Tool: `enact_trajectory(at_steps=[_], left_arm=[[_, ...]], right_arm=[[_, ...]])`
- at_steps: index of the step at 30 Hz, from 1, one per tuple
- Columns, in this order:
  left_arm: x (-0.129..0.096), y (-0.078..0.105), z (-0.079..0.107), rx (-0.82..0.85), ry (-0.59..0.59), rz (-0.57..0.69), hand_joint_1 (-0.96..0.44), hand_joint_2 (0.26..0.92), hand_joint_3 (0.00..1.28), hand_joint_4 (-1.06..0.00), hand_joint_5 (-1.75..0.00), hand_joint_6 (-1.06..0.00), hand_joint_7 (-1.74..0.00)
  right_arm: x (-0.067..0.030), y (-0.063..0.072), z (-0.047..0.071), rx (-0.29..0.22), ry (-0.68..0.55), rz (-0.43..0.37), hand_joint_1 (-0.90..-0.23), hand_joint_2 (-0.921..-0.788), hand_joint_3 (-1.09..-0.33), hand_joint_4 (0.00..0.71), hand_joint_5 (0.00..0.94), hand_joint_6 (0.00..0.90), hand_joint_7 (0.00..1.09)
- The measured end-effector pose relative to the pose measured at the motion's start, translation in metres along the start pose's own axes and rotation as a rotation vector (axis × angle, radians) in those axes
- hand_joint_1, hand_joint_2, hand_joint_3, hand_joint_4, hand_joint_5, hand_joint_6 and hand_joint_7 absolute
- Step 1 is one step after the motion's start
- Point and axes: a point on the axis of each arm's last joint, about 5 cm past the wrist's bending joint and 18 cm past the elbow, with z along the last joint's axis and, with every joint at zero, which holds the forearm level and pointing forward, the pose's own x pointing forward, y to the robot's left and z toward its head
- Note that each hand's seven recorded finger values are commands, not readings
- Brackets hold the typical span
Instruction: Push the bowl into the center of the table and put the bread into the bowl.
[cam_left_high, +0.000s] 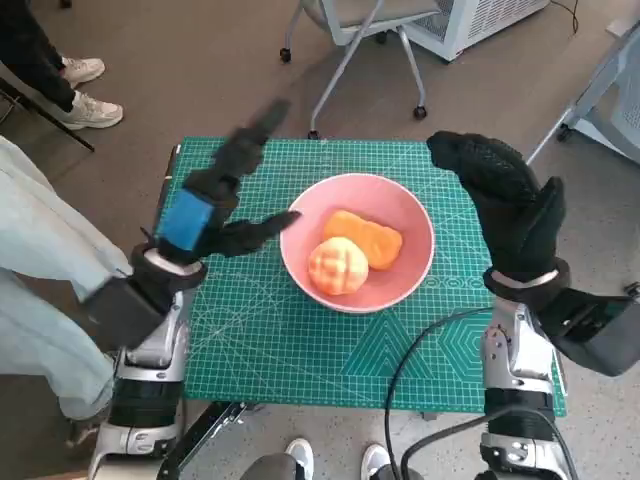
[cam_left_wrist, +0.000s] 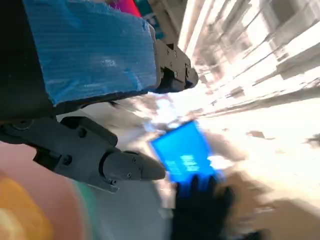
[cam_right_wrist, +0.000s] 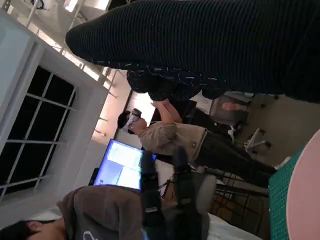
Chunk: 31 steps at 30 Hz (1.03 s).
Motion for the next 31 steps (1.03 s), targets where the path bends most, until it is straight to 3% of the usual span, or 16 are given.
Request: enact_trajectory(at_steps=[6, 31], left_arm=[[-0.001, -0.005, -0.005, -0.117, -0.053, -0.001, -0.63, 0.921, 0.41, -0.07, 0.00, -0.19, 0.00], [0.013, -0.004, -0.001, -0.139, -0.101, -0.045, -0.63, 0.921, 0.41, -0.09, -0.01, -0.19, -0.01]], right_arm=[[0.0061, 0.001, 0.004, 0.001, -0.016, -0.001, -0.688, -0.921, -0.710, 0.180, 0.001, 0.019, 0.58], [0.0229, 0.003, 0.016, -0.036, -0.070, -0.004, -0.679, -0.921, -0.709, 0.175, 0.001, 0.013, 0.61]])
